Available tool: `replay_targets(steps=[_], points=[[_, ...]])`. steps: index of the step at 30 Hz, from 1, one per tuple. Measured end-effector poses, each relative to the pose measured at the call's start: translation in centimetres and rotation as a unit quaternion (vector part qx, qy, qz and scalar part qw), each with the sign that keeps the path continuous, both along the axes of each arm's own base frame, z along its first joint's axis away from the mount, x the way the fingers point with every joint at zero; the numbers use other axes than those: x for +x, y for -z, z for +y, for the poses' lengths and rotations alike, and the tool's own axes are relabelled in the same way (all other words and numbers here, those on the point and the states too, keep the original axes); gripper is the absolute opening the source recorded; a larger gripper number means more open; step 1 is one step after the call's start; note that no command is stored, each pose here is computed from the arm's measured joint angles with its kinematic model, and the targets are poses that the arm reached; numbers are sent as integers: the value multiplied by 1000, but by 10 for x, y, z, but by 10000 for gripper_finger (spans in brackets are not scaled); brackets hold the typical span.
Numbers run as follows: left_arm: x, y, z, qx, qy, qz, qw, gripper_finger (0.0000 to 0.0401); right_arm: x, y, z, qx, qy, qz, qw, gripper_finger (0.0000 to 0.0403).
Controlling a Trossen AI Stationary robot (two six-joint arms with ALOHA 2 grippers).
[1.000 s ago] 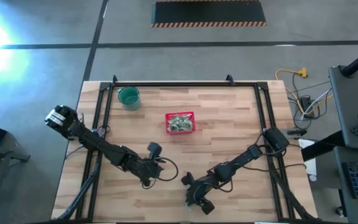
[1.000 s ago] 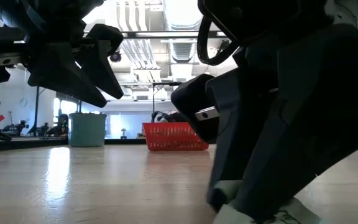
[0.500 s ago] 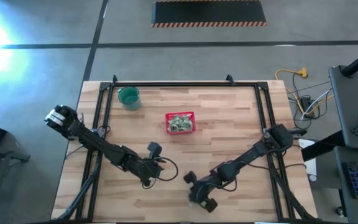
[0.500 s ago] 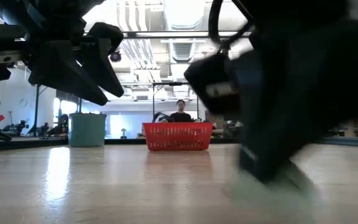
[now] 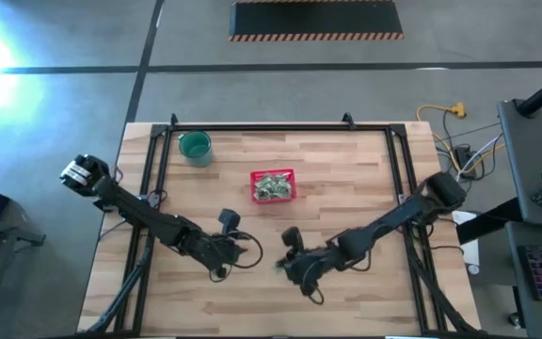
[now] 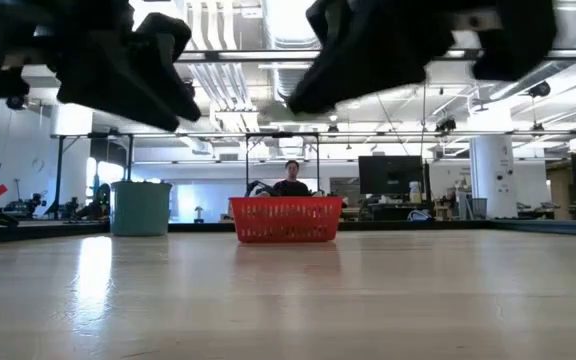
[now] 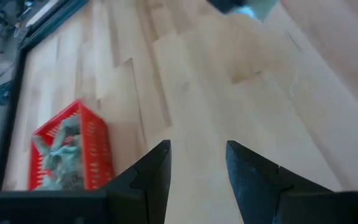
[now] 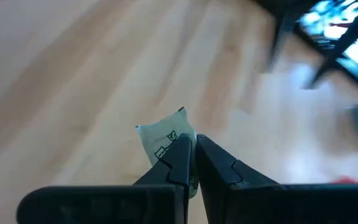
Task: Pick and place items into bin
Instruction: Put the stevia packet into the red bin
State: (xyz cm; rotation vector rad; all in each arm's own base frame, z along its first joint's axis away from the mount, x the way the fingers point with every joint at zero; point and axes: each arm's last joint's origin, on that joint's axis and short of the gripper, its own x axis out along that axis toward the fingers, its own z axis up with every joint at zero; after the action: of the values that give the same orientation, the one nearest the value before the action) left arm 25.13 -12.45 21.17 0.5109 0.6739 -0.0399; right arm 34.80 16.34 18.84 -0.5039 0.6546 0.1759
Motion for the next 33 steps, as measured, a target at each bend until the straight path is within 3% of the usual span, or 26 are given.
replay_targets(steps=[8, 15, 22, 33], points=[[-16, -14, 9, -8, -30, -7, 999, 137, 9, -28, -53, -23, 49, -30, 998, 13], [-26, -17, 15, -21, -41, -9, 999, 137, 19, -27, -124, -36, 131, -26, 990, 13], [-27, -16, 16, -21, -46, -2, 999, 137, 17, -15, -188, 44, 120, -54, 990, 13], [-27, -16, 16, -21, -46, -2, 999, 137, 0, 4, -236, 119, 187, -82, 972, 13]])
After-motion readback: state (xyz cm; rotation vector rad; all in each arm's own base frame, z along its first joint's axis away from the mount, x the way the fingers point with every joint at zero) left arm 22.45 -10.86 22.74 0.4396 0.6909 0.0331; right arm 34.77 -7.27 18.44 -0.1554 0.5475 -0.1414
